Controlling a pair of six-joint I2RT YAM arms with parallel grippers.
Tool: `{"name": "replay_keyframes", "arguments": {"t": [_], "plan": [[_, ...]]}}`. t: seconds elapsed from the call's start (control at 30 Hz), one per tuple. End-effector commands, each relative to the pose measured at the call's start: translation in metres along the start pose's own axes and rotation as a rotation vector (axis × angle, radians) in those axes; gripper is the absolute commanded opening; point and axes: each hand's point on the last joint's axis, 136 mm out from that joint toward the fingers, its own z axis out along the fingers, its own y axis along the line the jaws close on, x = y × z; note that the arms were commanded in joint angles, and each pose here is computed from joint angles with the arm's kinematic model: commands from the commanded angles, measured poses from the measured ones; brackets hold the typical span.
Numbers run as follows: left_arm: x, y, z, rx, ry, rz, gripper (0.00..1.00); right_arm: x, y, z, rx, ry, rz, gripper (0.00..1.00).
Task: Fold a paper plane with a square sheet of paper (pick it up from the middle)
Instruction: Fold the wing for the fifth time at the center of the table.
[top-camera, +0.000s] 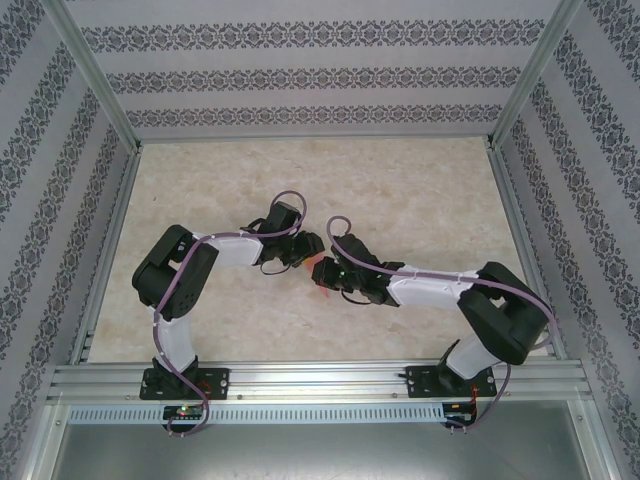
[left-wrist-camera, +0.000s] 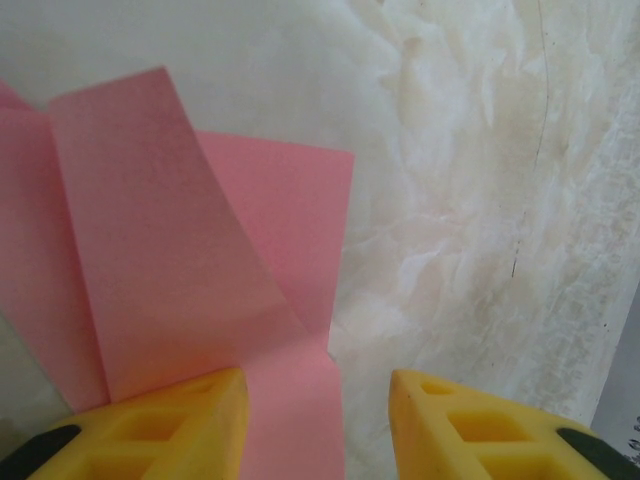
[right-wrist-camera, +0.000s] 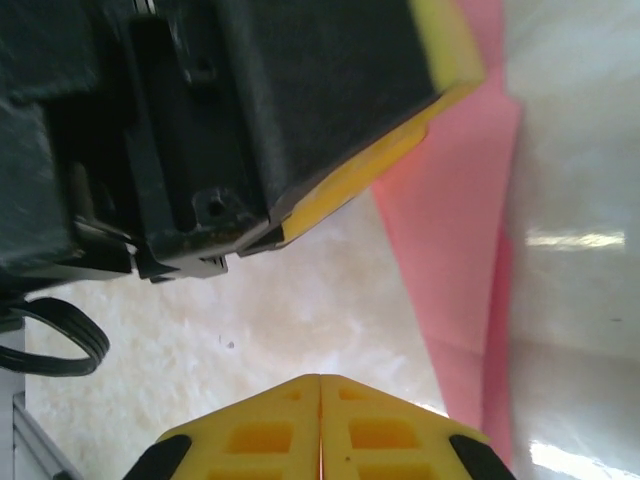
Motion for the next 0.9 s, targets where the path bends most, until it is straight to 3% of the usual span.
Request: {"name": "replay_keyframes", "arguments": {"t": [0.0, 0.37, 0.87], "plan": [[0.019, 0.068, 0.011, -0.222, 0.061, -0.044, 0.44, 0.001, 0.002, 0.008, -0.050, 0.010, 0.034, 0.08], [0.020, 0.069, 0.013, -0.220, 0.069, -0.044, 0.44, 0.021, -0.046, 0.026, 0.087, 0.102, 0.103, 0.08], [0.022, 0.072, 0.014, -0.229, 0.078, -0.041, 0.44, 0.064, -0.103, 0.024, 0.226, 0.188, 0.175, 0.06]]}}
